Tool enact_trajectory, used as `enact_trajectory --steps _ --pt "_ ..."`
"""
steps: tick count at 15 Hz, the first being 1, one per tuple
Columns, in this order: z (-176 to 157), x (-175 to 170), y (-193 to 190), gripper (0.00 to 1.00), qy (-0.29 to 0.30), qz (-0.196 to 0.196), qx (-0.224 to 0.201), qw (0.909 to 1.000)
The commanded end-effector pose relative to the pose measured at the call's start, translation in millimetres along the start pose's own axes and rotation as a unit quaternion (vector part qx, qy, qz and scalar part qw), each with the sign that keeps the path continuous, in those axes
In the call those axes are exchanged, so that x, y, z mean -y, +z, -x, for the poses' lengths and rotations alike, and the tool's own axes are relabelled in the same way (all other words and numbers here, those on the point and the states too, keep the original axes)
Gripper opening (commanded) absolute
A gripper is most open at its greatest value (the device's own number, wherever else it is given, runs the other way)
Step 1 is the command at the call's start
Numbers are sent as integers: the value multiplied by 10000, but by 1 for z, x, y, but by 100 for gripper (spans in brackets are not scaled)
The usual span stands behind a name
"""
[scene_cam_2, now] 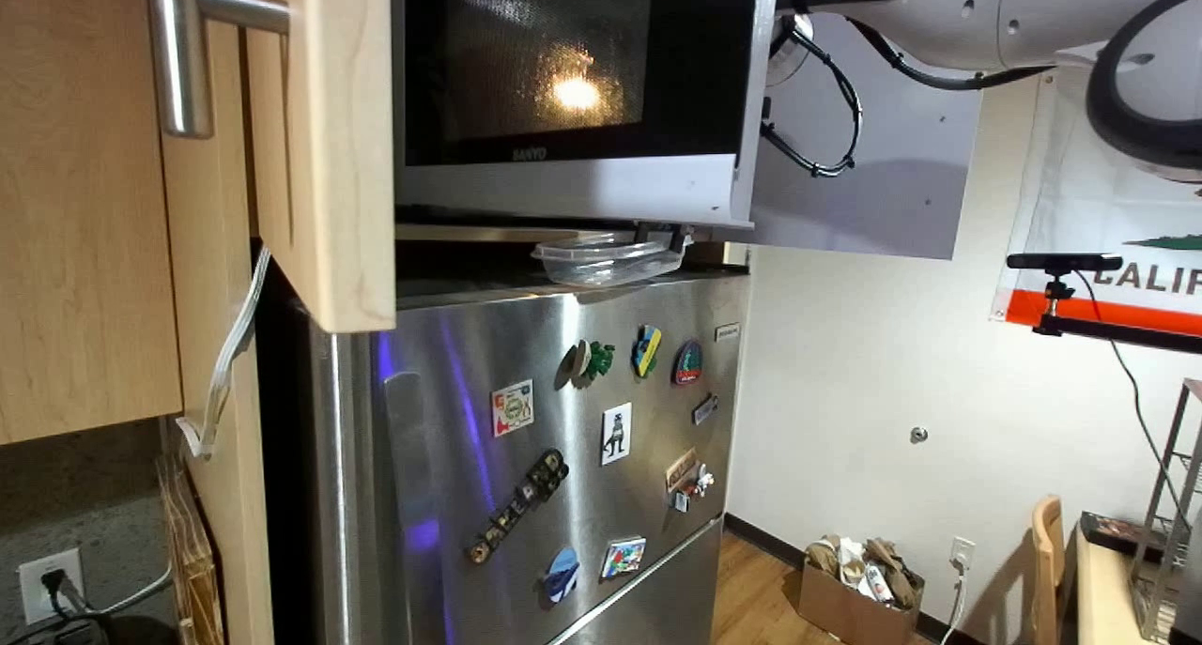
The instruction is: Remove the bowl in the microwave
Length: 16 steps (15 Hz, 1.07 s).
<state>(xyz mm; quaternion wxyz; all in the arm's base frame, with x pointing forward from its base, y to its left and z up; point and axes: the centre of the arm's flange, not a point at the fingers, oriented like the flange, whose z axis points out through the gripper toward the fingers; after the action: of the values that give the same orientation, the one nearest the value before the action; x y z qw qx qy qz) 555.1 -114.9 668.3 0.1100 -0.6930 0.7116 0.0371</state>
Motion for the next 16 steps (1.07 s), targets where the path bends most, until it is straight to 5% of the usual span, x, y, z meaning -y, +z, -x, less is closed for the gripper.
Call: enact_trajectory --steps 1,16 --pt "3 8 -7 95 99 -114 32 9999" --pt "12 -3 -28 100 118 -338 198 9992"
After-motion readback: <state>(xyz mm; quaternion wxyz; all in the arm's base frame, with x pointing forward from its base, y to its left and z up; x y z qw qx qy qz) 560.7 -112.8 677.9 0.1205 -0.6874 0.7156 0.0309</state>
